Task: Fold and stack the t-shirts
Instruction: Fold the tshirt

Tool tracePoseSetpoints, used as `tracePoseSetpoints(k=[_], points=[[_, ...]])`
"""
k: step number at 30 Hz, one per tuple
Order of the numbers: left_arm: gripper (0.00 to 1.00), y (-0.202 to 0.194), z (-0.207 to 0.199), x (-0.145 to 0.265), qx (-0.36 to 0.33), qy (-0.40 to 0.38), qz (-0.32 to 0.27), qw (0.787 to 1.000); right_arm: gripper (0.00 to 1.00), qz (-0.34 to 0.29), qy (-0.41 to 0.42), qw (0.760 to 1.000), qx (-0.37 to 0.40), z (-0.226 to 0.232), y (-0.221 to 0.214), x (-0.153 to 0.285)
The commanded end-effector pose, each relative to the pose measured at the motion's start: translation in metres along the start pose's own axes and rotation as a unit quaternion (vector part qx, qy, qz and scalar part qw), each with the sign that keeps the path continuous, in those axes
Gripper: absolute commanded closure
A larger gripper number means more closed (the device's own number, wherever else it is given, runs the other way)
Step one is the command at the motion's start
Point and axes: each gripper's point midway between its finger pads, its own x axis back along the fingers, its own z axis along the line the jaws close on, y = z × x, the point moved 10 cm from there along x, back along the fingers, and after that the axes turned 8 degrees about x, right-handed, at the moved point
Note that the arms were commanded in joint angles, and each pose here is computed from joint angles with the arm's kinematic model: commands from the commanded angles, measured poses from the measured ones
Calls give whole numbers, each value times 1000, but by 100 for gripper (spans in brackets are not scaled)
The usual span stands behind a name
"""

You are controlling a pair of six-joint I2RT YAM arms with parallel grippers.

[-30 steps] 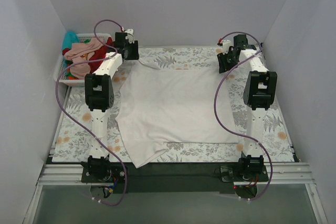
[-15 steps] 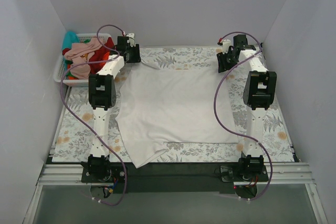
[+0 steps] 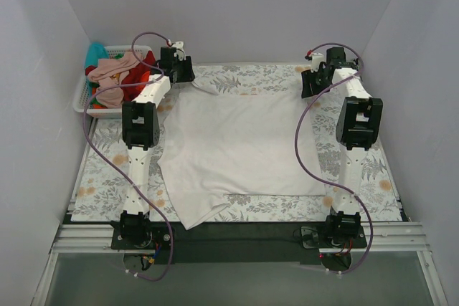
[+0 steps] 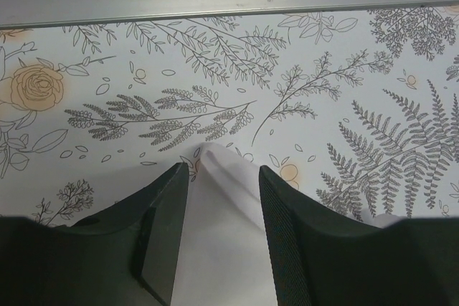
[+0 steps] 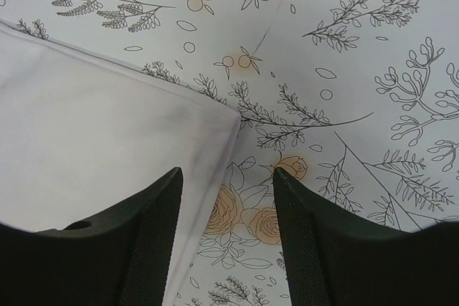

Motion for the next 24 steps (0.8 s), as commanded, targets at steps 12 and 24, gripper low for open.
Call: tracePoseSetpoints(k=[12,24], points=[[61,7,-1,-13,5,-15,-27,1000,36,-29,-3,1000,-6,-7,9,-5],[64,8,-3,-14,6,-24,-33,999,38,-39,11,999,-23,-8,9,-17]])
